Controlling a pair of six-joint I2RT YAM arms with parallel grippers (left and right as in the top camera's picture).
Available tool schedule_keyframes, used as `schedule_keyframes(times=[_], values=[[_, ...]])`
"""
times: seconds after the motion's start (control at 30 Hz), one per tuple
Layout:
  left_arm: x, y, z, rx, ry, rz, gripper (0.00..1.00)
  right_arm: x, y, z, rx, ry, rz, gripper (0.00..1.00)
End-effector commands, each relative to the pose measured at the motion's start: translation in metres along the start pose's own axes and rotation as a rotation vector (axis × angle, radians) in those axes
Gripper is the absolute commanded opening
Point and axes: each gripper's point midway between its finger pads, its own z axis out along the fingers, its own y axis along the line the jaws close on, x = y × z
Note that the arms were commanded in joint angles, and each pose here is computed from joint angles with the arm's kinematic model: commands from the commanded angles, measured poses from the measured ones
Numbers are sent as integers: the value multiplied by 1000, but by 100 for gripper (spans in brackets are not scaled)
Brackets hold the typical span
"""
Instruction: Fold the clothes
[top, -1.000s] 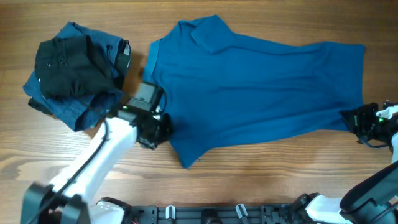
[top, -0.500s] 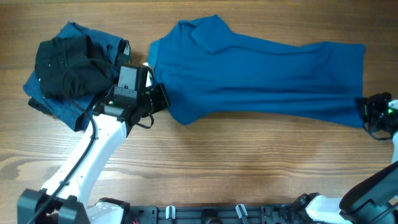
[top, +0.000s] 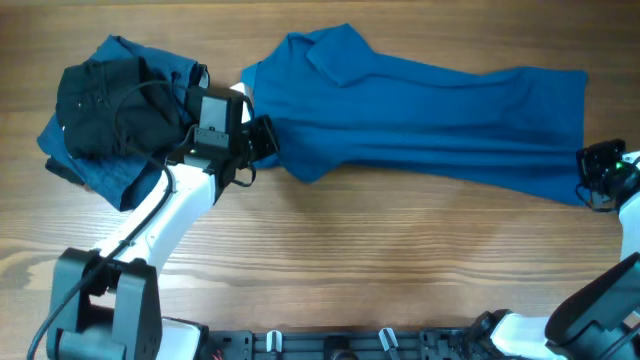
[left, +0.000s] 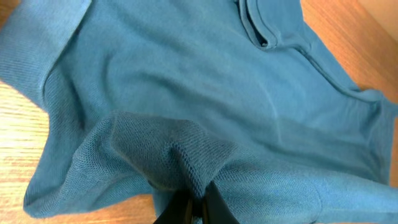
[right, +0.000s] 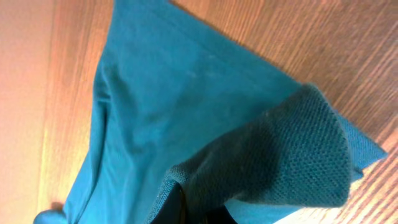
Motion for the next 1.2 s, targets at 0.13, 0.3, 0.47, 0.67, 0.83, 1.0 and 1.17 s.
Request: schedule_keyframes(times=[0.13,0.3,0.47,0.67,0.83,1.0,1.17], values=[[-4,6,18,16,8,6,6,-9,-17,20,69,-23,-8,4],[-4,13,22,1,16,-6,12,-10,4,22,-14,-24,-55,4],[-3,14,22,-3,18,-8,13,-5,14,24,-32,-20,-80,4],[2,18,22,-17,39,-14,55,3,19,26,-35,-3,-92,10],[33,5,21,34,167,-19,57,5,17,26,-28,7,-88,10],[96,-20,38,32,321,72,59,8,14,26,-18,20,-86,10],[113,-12,58,-4,355,53,39,10,13,26,-11,29,-81,10]])
